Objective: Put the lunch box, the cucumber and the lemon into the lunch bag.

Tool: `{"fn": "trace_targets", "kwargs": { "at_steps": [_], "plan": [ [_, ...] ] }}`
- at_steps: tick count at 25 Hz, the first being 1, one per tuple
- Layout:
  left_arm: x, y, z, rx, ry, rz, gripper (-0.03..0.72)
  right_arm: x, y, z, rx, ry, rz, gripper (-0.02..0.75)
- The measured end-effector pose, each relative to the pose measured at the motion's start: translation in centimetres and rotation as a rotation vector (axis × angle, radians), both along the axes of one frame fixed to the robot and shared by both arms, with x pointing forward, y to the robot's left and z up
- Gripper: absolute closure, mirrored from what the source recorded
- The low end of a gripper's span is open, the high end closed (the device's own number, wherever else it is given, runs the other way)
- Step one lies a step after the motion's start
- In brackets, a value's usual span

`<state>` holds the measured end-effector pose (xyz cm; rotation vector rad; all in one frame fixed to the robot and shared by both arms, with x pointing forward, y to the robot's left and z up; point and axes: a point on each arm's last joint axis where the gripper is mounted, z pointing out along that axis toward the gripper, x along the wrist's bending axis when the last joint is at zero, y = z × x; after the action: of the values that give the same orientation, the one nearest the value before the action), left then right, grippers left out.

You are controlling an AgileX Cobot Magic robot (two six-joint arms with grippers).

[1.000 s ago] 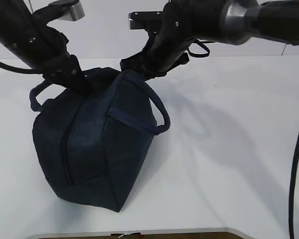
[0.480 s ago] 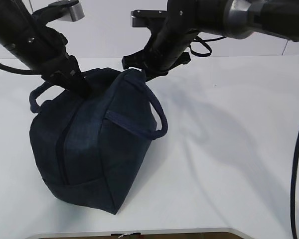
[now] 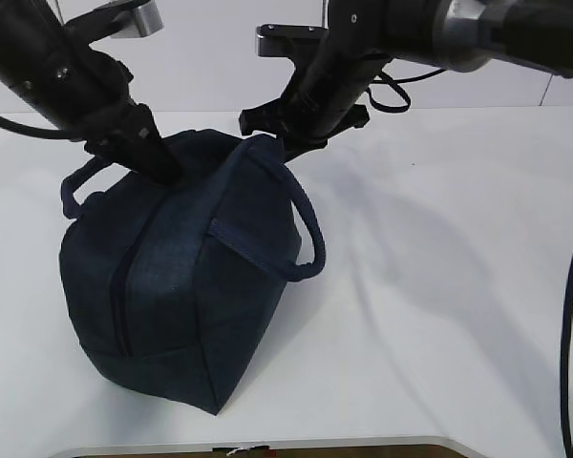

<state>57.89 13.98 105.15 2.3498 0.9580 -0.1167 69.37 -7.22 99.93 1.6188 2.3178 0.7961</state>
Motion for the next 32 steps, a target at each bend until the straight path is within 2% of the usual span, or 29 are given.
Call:
{"fn": "trace_targets", "kwargs": {
  "at_steps": [3,9,11,18,32],
  "plan": [
    [0.1,0.0,0.2,-0.011,0.011,0.04,0.652,0.0,-0.1,0.1,0.003,0.009,0.015,0.733],
    [0.9,-0.2,3.1,-0.048,-0.038,0.102,0.372,0.1,0.0,1.0,0.013,-0.001,0.034,0.733],
    [1.0,-0.1,4.3,-0.048,-0.048,0.112,0.335,0.0,0.0,1.1,0.016,0.003,0.039,0.733],
    [1.5,-0.2,7.2,-0.03,-0.07,0.093,0.309,-0.1,0.2,1.1,0.027,0.013,0.054,0.733],
    [6.4,-1.8,3.6,-0.001,-0.013,0.075,0.308,-0.2,0.2,1.1,0.031,0.021,0.062,0.733]
  ]
}}
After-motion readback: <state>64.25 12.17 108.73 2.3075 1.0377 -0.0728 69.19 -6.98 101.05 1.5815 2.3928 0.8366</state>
